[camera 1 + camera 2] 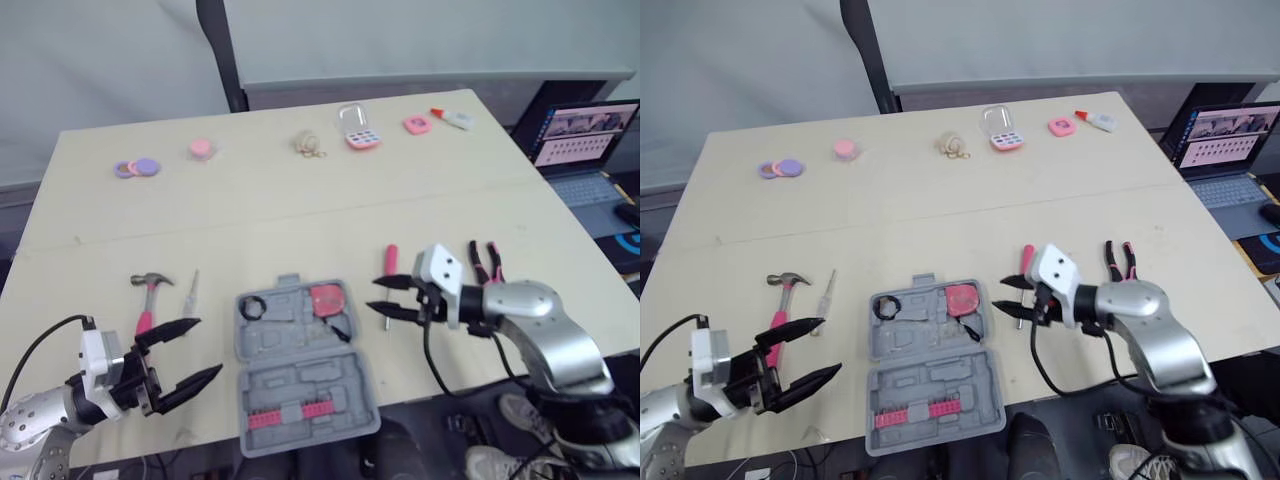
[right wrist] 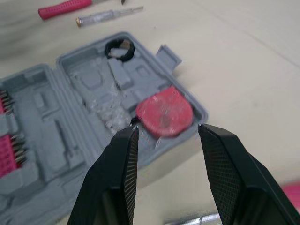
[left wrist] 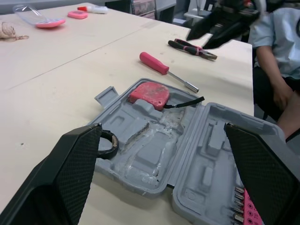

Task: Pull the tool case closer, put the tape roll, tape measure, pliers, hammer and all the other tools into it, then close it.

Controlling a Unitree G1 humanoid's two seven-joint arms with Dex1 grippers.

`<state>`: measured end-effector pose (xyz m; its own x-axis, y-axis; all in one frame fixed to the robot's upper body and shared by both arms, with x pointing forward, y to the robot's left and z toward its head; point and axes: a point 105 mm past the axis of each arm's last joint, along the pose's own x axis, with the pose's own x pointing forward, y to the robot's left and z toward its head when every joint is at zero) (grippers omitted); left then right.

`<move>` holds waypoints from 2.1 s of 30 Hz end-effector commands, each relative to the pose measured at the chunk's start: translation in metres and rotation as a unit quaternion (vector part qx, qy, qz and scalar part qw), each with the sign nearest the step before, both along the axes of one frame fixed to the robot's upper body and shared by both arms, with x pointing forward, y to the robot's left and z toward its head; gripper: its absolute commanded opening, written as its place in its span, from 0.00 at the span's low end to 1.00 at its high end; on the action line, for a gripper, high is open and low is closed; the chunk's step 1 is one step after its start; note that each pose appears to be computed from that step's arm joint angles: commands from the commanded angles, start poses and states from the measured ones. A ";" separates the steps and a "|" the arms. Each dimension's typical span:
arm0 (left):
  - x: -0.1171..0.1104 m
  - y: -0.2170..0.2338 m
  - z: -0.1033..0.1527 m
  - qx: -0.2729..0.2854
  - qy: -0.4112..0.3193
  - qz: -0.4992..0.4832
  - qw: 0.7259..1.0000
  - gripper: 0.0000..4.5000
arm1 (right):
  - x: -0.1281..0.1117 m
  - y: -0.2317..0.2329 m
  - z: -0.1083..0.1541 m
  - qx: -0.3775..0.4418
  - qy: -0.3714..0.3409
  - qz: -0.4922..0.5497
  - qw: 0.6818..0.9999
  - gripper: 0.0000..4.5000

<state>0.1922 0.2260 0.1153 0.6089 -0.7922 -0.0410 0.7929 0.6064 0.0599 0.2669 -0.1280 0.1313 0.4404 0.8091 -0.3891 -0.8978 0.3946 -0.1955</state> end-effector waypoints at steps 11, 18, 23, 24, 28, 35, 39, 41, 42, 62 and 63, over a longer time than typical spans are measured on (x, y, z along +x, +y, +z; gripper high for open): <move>-0.030 0.003 -0.007 -0.002 0.034 0.058 0.998 1.00 | -0.065 -0.058 -0.021 0.004 0.110 -0.093 0.989 0.48; -0.040 0.009 -0.012 -0.004 0.036 0.070 0.997 1.00 | -0.076 -0.088 -0.033 0.002 0.116 -0.156 0.981 0.48; -0.045 0.021 -0.024 0.019 0.072 0.092 0.993 1.00 | -0.076 -0.088 -0.036 0.015 0.114 -0.159 0.981 0.48; -0.045 0.023 -0.026 0.024 0.076 0.098 0.992 1.00 | -0.076 -0.088 -0.036 0.017 0.113 -0.159 0.981 0.48; -0.049 0.028 -0.030 0.038 0.085 0.108 0.990 1.00 | -0.077 -0.087 -0.036 0.023 0.111 -0.161 0.981 0.48; -0.053 0.023 -0.032 0.039 0.083 0.100 0.991 1.00 | -0.080 -0.085 -0.037 0.024 0.114 -0.156 0.981 0.48; -0.053 0.023 -0.033 0.041 0.080 0.094 0.992 1.00 | -0.080 -0.084 -0.037 0.023 0.114 -0.153 0.981 0.48; -0.053 0.023 -0.033 0.040 0.078 0.094 0.992 1.00 | -0.079 -0.083 -0.036 0.023 0.113 -0.152 0.982 0.48; -0.053 0.023 -0.033 0.040 0.076 0.092 0.992 1.00 | -0.079 -0.083 -0.036 0.023 0.113 -0.151 0.982 0.48; -0.052 0.023 -0.033 0.049 0.060 0.075 0.994 1.00 | -0.077 -0.077 -0.034 0.028 0.122 -0.147 0.981 0.48; -0.052 0.022 -0.032 0.050 0.055 0.067 0.995 1.00 | -0.077 -0.077 -0.034 0.029 0.122 -0.147 0.981 0.48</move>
